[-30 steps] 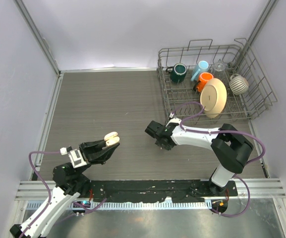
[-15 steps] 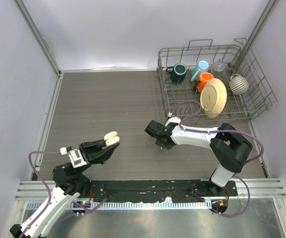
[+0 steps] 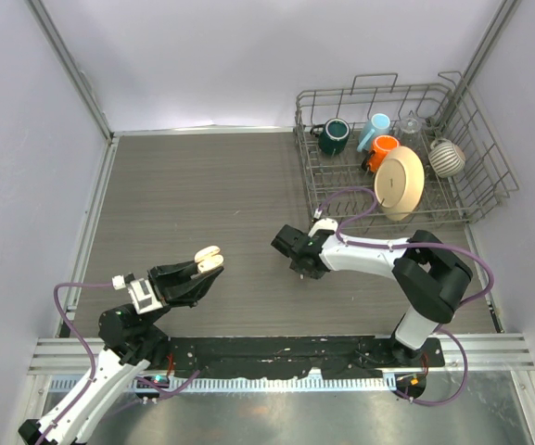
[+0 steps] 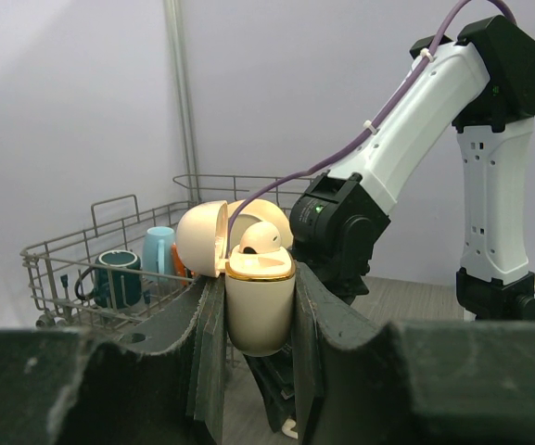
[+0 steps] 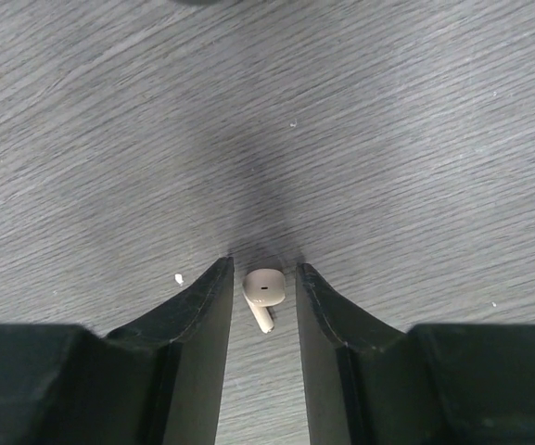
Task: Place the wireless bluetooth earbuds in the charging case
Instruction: Adjust the earbud at the center of the board.
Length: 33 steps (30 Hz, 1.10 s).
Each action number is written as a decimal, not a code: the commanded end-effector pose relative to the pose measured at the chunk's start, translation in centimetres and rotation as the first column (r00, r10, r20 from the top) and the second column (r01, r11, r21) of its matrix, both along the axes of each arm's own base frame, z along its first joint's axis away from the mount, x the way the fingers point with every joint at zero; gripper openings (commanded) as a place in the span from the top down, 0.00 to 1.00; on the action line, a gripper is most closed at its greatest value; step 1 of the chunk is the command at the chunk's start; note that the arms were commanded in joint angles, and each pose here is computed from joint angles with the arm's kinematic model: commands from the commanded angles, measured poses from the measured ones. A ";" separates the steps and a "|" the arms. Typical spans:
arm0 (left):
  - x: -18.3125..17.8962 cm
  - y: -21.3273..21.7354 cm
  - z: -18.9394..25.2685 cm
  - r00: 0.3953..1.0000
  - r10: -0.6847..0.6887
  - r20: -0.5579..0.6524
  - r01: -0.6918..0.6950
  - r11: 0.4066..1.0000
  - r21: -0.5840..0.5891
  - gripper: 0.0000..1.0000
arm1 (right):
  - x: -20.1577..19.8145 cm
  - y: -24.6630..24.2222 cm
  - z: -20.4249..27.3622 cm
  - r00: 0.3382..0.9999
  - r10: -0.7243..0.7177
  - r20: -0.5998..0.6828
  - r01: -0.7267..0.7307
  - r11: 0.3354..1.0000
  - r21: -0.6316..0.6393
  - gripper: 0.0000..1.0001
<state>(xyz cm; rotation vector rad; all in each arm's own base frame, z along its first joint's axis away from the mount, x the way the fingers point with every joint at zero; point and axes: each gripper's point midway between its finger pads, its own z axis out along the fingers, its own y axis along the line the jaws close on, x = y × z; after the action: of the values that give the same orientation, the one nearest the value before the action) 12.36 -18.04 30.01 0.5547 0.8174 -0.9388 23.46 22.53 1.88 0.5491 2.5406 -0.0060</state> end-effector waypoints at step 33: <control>0.3 0.1 -0.9 1.000 0.017 0.013 -0.017 1.000 -0.013 1.00 | -2.2 0.7 -2.8 0.978 0.161 -0.130 -0.160 0.987 0.019 0.63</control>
<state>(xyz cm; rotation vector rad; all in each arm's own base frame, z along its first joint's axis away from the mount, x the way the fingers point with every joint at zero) 12.35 -18.03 30.04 0.5543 0.8160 -0.9390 23.29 22.79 1.54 0.4267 2.5847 0.0200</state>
